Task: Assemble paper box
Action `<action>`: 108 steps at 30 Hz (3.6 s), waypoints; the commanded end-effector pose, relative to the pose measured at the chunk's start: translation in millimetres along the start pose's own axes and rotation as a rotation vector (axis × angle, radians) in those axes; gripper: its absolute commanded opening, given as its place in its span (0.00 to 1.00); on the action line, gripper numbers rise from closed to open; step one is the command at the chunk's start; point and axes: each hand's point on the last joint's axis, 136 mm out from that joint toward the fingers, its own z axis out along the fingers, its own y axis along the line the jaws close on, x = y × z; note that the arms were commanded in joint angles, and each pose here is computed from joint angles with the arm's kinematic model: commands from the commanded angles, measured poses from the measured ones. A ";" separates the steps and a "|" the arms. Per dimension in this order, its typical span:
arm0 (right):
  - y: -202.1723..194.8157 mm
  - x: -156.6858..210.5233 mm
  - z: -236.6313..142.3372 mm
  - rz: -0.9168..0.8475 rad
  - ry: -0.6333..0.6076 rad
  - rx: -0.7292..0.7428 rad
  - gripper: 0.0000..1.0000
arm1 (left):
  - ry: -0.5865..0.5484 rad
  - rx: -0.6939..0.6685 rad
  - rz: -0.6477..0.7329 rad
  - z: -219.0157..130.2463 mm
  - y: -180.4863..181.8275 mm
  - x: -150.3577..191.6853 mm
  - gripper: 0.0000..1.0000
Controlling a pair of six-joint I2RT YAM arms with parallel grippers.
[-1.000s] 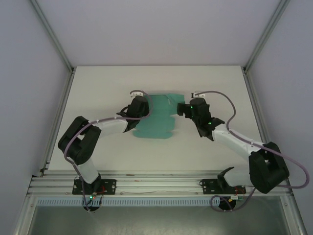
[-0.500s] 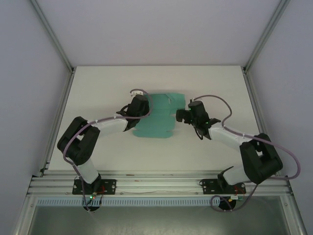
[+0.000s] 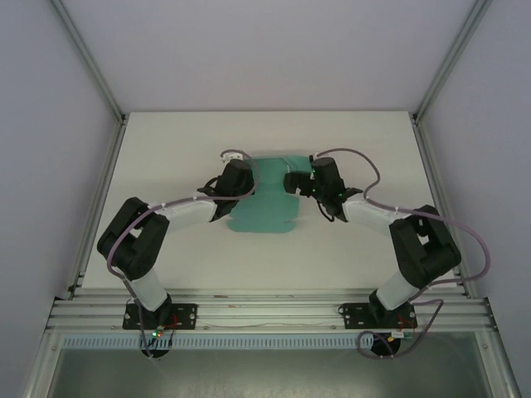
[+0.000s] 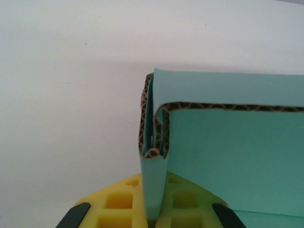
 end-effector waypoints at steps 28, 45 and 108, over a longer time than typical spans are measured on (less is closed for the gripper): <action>-4.8 -23.4 -106.1 -0.153 -0.020 -0.187 0.89 | 0.021 0.120 0.031 -14.9 -25.6 -9.7 0.00; 3.7 -25.6 -58.2 -0.171 0.157 -0.291 0.27 | 0.051 0.142 0.060 -18.5 -30.4 -9.3 0.00; -60.8 -70.1 -149.9 0.100 -0.092 0.133 0.98 | 0.024 0.156 0.029 -16.9 -46.3 -24.0 0.00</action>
